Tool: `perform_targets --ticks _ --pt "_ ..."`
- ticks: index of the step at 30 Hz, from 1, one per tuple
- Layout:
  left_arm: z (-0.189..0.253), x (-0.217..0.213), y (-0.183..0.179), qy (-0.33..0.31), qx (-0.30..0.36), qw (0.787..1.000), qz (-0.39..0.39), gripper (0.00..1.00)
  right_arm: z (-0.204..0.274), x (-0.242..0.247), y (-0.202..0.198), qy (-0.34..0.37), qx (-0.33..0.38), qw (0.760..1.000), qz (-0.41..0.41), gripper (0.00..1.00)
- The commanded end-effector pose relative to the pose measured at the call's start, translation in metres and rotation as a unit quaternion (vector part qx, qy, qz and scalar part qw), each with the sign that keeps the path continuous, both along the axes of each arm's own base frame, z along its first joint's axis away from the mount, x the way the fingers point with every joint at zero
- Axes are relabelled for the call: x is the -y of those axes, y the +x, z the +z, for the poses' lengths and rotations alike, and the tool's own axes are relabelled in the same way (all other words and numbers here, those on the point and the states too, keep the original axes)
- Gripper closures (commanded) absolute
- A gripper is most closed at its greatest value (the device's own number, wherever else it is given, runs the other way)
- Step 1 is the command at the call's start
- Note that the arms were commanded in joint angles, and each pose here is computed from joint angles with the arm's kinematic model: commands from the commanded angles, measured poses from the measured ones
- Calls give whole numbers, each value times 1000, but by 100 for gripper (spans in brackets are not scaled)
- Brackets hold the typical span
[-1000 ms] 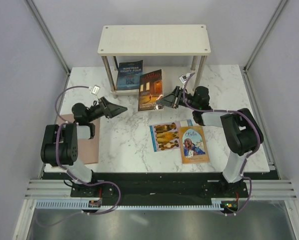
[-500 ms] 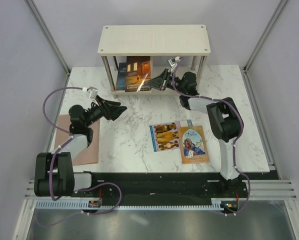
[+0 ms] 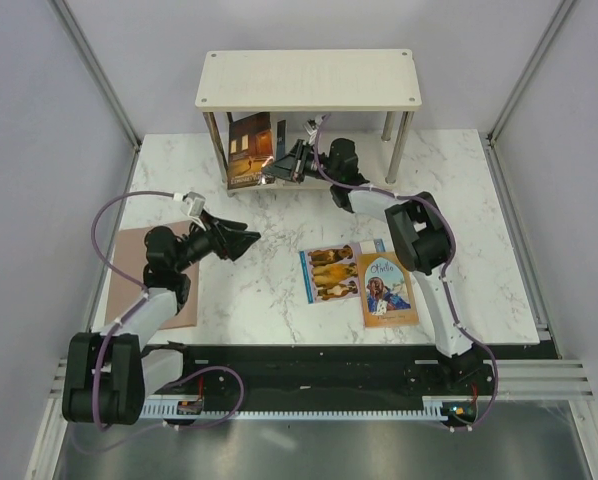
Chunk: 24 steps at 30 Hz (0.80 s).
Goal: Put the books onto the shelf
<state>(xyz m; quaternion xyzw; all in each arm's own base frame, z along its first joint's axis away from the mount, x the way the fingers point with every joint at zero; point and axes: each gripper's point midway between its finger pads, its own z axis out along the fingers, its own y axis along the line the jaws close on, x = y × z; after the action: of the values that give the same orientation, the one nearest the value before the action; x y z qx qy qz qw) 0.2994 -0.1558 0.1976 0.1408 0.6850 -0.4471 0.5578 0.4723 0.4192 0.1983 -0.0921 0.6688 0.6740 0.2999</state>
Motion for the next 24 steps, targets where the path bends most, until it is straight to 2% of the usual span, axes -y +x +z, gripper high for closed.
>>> perform_targets --ticks 1,5,6,8,9,12,15,24 --pt "-7 1 -10 17 12 1000 3 25 33 -3 26 25 48 998 -32 100" --pt "-14 -5 -21 23 13 999 31 25 34 -6 37 24 46 998 -39 100" --pt "-6 -13 -20 25 35 997 63 26 31 -8 39 24 45 998 -39 100" --pt "-20 -22 -23 34 17 994 99 26 33 -10 43 20 45 998 -41 100" --pt "-13 -34 -21 40 35 989 139 25 28 -11 46 17 42 998 -41 100" --pt "-19 -58 -20 63 23 975 212 25 22 -13 51 8 37 998 -43 100" --pt "-21 -73 -18 78 4 964 254 26 18 -15 55 6 32 998 -44 100" --pt "-23 -66 -16 81 -2 969 232 26 -3 -6 70 -4 -1 997 -72 100"
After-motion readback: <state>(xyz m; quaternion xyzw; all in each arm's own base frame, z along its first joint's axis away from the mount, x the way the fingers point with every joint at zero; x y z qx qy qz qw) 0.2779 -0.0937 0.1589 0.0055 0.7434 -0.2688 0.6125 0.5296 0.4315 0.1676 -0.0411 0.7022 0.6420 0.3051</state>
